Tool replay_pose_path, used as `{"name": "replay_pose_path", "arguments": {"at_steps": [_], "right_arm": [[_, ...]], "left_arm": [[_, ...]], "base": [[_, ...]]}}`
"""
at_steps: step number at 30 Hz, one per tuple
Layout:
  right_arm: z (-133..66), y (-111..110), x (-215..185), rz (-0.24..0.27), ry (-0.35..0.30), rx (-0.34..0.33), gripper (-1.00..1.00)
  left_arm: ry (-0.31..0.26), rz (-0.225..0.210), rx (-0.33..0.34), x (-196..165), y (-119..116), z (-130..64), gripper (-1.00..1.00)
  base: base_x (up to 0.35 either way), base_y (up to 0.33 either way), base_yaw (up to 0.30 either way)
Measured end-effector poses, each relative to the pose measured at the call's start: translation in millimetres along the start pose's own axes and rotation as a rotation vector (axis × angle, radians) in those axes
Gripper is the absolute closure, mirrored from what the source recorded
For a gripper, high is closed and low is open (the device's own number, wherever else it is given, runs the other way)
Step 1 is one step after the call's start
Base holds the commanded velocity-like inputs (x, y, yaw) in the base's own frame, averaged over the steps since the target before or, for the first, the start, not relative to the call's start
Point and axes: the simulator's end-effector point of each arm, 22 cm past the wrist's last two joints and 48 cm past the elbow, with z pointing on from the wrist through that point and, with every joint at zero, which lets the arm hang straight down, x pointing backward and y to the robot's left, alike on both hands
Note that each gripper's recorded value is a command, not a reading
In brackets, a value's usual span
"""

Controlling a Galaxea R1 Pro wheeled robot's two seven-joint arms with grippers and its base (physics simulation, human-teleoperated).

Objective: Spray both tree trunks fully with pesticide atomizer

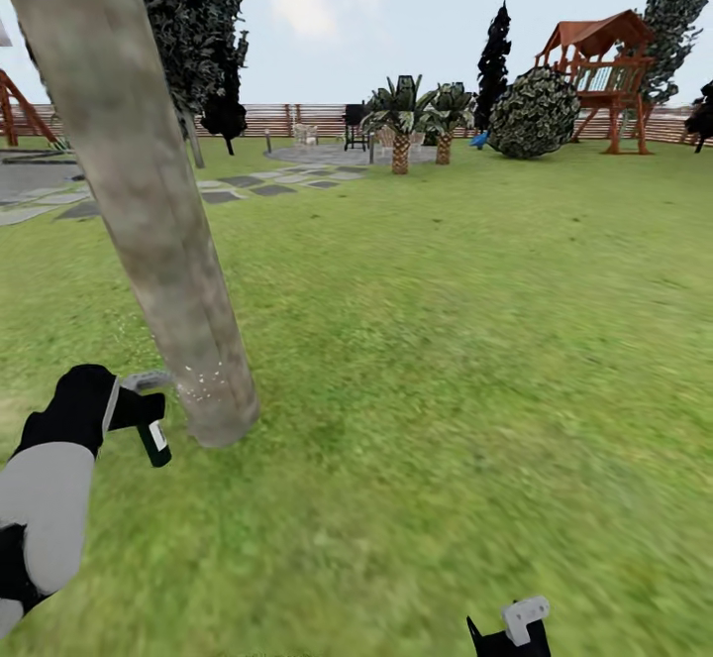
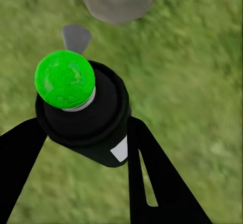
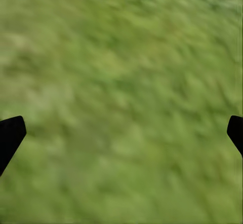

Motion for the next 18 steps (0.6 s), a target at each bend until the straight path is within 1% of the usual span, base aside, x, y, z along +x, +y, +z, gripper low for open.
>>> {"name": "replay_pose_path", "arguments": {"at_steps": [2,5,6,7,11,18], "right_arm": [[0.0,0,0,0.0,0.0,0.0,-1.0],[0.0,0,0,-0.001,0.0,-0.001,-1.0],[0.0,0,0,-0.001,0.0,-0.001,-1.0],[-0.1,0,0,-0.002,0.0,-0.002,-1.0],[-0.1,0,0,-0.002,0.001,-0.002,-1.0],[-0.1,0,0,-0.002,0.001,-0.003,-1.0]], "left_arm": [[-0.008,0.001,0.0,-6,-1,-3.2,1.0],[-0.018,0.02,-0.019,-13,3,-7.4,1.0],[-0.023,0.026,-0.024,-15,4,-8.6,1.0],[-0.034,0.033,-0.035,-19,7,-11.6,1.0],[-0.062,0.03,-0.039,-28,9,-18.6,1.0],[-0.056,0.029,-0.041,-26,9,-18.1,1.0]], "base": [[0.0,0.0,0.217],[0.0,-0.009,0.035],[0.051,-0.177,0.005],[0.065,-0.209,0.003],[0.098,-0.253,0.001],[0.026,-0.274,0.0]]}}
